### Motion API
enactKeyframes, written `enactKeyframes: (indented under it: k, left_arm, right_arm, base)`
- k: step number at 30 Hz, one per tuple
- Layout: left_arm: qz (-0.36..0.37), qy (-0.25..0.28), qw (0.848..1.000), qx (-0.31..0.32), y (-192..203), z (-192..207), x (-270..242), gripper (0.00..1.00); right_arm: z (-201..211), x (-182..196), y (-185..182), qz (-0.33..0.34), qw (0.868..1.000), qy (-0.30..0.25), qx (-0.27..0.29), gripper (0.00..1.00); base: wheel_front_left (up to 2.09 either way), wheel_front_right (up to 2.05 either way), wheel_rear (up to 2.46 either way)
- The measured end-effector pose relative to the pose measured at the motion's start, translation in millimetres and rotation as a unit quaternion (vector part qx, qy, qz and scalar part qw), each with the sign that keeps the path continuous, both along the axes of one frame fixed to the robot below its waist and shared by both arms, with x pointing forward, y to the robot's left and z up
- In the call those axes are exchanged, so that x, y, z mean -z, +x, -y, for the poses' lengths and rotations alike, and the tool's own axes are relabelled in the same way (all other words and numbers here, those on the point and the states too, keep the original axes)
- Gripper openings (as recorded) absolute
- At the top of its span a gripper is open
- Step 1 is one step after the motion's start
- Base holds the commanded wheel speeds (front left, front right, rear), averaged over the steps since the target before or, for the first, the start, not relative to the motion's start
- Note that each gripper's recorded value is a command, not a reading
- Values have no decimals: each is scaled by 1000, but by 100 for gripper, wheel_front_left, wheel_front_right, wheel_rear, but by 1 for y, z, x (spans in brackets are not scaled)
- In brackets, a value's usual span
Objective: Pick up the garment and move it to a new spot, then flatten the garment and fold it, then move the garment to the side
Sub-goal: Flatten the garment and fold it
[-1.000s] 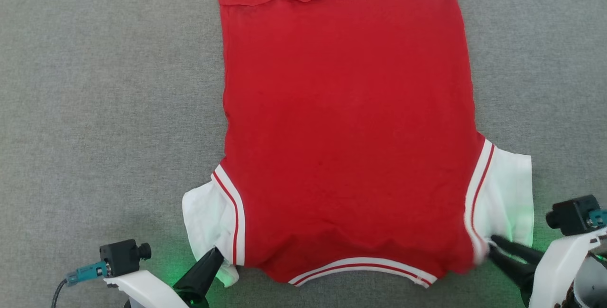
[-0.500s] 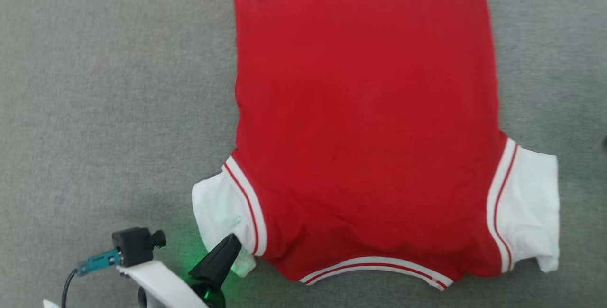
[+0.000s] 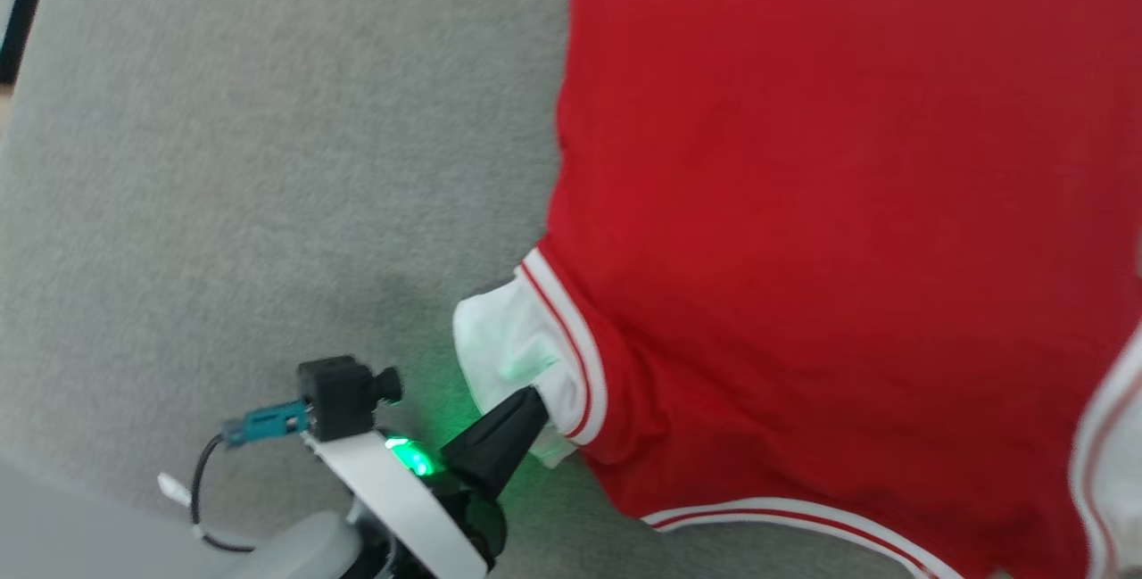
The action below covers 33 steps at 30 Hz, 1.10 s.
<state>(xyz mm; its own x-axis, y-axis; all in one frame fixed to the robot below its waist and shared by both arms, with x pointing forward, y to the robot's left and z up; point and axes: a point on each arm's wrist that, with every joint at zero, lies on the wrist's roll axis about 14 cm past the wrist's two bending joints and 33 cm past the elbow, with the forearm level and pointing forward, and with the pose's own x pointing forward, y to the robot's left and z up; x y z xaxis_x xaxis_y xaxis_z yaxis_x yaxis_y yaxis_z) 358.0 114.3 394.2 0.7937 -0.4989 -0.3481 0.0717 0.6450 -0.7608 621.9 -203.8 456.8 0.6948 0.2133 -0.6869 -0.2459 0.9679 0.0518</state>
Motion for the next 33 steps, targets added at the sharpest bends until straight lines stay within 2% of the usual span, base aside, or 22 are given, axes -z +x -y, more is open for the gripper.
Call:
enactKeyframes:
  k: [3,8,11,17,18,19,20,21,27,33]
  left_arm:
    - [-2,2,1000,3,2,2,2,0]
    - [-11,10,1000,2,3,-1,6,0]
    - [-18,12,1000,-2,3,-2,10,0]
    - [-32,15,999,-5,1,-4,18,0]
    - [-33,14,999,-5,2,-4,18,0]
    - [-35,12,999,-6,3,-4,19,0]
    - [-37,12,999,-7,3,-4,20,0]
    - [-38,12,999,-6,3,-4,21,0]
    - [-30,10,1000,-4,10,-3,19,0]
    - [-15,13,1000,-14,15,-10,13,0]
  right_arm:
    - [-7,26,19,-45,999,-23,3,100]
    - [-26,54,46,-97,995,-21,8,100]
    - [-42,78,50,-141,990,-19,-2,100]
    - [-52,95,56,-171,985,-35,-12,100]
    - [-53,97,57,-174,984,-38,-14,93]
    - [-54,99,57,-175,984,-38,-15,44]
    - [-54,100,58,-175,984,-37,-16,10]
    - [-55,100,58,-173,984,-39,-17,0]
    - [-55,95,62,-135,990,-38,-22,0]
    - [-46,79,48,-109,993,-37,-34,0]
  base:
    - [0,0,0]
    - [0,0,0]
    - [0,0,0]
    - [0,0,0]
    - [0,0,0]
    - [0,0,0]
    - [0,0,0]
    - [0,0,0]
    - [0,0,0]
    - [0,0,0]
